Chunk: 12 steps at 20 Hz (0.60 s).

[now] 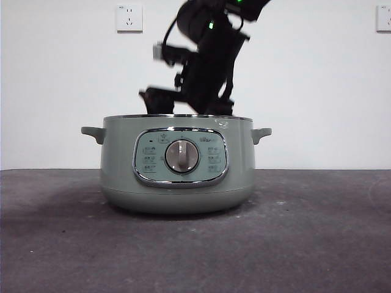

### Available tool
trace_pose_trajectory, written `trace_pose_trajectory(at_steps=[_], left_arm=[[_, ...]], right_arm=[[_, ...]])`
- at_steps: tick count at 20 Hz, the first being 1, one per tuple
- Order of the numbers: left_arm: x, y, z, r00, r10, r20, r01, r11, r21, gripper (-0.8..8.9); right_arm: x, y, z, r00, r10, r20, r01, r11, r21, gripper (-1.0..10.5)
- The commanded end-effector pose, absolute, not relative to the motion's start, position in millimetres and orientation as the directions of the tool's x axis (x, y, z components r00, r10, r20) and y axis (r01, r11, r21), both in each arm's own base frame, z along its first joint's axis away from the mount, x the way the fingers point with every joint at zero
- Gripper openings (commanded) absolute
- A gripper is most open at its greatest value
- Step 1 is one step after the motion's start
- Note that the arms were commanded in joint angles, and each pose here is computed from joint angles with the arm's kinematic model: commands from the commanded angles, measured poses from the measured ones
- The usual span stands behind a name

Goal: Pick up the pumpkin,open the lid,put the pumpkin in the pot,close the lid

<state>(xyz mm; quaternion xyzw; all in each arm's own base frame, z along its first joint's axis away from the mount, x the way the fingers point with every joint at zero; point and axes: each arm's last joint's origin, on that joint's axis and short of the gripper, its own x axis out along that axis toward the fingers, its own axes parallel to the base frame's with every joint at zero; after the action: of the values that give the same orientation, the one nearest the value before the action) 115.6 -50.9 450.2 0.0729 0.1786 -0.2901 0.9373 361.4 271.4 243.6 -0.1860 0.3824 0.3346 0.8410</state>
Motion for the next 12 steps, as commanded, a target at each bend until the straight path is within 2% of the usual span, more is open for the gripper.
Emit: trace_pose_trajectory(at_steps=[1,2,5,7,12], left_arm=[[112,-50,458,0.788,-0.53,-0.313,0.572,0.818,0.054,-0.12],[115,-51,459,0.789,-0.531,-0.308,0.572,0.818,0.056,-0.12],[133,-58,456,0.781,-0.532,-0.327,0.577,0.815,0.053,-0.12],[153,-67,452,0.757,-0.559,-0.339,0.605,0.795,0.041,-0.12],[210,-92,434,0.718,-0.594,-0.362,0.642,0.766,0.017,-0.12]], right_arm=[[353,261,279,0.544,0.452,-0.707,-0.687,0.723,-0.067,6.6],[346,254,300,0.578,0.465,-0.67,-0.672,0.737,-0.068,6.6],[309,216,376,0.728,0.416,-0.545,-0.546,0.833,-0.094,6.6],[278,186,419,0.783,0.418,-0.46,-0.507,0.858,-0.085,6.6],[209,135,477,0.847,0.432,-0.31,-0.474,0.878,-0.071,6.6]])
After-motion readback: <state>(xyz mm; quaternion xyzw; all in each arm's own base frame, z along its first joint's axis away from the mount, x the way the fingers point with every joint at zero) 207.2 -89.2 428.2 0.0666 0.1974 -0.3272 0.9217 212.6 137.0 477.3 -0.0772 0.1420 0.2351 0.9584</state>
